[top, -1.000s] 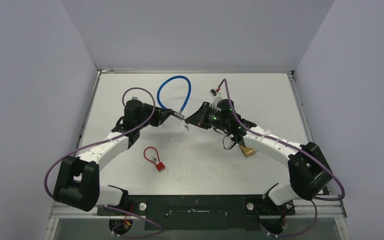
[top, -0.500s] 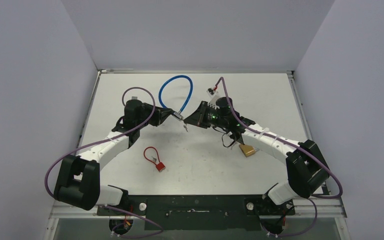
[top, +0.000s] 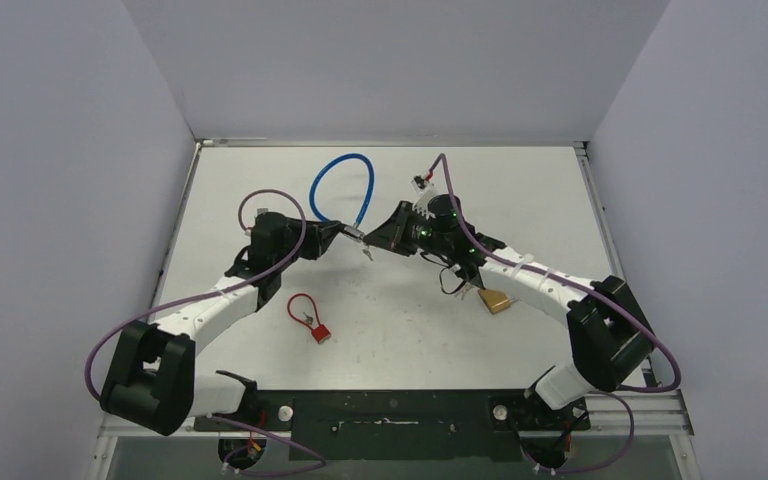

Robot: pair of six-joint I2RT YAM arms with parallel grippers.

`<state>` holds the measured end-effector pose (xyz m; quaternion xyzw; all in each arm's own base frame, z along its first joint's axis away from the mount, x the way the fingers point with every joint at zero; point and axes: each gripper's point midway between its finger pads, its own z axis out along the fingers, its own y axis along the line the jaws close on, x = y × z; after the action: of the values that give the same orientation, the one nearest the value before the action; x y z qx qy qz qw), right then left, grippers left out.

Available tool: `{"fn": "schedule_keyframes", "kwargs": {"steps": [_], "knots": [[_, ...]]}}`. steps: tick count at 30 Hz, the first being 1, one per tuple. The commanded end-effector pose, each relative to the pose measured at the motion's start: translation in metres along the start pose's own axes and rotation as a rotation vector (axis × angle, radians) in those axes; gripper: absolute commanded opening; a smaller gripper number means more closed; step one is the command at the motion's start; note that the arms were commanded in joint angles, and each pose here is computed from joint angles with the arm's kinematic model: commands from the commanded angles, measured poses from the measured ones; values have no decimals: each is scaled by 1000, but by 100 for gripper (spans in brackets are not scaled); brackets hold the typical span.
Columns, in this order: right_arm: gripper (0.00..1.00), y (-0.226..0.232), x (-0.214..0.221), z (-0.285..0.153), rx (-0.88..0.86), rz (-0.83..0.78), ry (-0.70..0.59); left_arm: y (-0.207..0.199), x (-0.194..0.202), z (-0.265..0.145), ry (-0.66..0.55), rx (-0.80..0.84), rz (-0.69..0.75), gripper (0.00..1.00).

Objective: Unlock with the key

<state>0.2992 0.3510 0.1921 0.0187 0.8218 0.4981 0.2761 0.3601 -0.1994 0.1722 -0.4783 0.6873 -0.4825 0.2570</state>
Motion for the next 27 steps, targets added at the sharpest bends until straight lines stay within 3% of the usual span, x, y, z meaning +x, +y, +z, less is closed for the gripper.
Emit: {"fn": "schedule_keyframes", "kwargs": {"steps": [1, 7, 12, 19, 23, 27], "knots": [[0, 59, -42, -9, -204, -286, -266, -59, 89, -54, 383, 200, -42, 0], [0, 53, -29, -17, -222, -361, -244, -67, 91, -59, 397, 214, -73, 0], [2, 55, -28, -14, -211, -292, -213, -74, 92, -59, 395, 236, -43, 0], [31, 70, -38, -47, -275, -209, -256, -76, 84, -55, 343, 274, 40, 0], [55, 73, -42, -82, -291, -208, -318, -73, 76, -53, 314, 308, 45, 0], [64, 62, -36, -94, -227, -223, -302, -79, 76, -55, 323, 356, 45, 0]]}}
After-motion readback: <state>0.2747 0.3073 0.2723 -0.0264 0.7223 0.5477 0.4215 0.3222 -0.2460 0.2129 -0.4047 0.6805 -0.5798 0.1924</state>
